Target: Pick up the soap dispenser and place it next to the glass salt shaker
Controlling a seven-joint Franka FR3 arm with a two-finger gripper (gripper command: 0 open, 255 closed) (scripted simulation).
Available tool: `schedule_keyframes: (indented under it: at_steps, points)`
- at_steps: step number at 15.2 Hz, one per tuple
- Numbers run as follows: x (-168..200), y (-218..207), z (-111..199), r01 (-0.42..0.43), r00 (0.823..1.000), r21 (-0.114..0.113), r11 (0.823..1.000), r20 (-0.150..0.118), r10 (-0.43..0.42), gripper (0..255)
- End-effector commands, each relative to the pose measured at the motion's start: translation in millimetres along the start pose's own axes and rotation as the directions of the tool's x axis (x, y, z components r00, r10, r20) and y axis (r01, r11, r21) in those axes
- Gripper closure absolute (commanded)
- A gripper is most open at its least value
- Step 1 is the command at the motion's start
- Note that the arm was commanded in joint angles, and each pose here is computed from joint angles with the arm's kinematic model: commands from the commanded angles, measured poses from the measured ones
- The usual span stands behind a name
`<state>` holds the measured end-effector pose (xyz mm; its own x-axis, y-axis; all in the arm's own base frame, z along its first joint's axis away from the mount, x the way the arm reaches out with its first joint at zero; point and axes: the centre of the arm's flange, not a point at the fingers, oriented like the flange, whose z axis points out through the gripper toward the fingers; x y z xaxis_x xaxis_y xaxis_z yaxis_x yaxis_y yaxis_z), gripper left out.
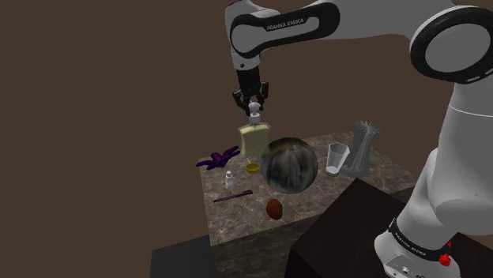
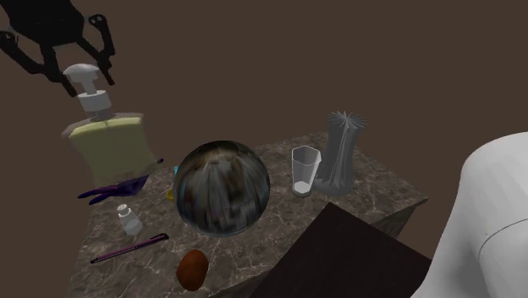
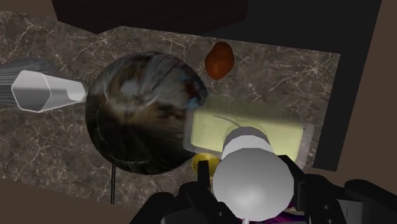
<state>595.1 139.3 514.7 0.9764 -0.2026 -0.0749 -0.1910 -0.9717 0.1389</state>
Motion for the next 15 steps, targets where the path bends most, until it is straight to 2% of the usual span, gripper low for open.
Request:
schedule_keyframes:
  at_steps: [1, 14, 15]
  points:
    - [-0.1, -25.7, -3.8, -0.001, 1.0, 0.0, 1.0, 0.0, 0.001, 255]
    - [-2.0, -199.3, -28.5, -0.001, 1.0, 0.0, 1.0, 0.0, 0.001, 255]
    - [-1.7, -200.0, -23.3, -0.001, 1.0, 0.0, 1.0, 0.0, 0.001, 255]
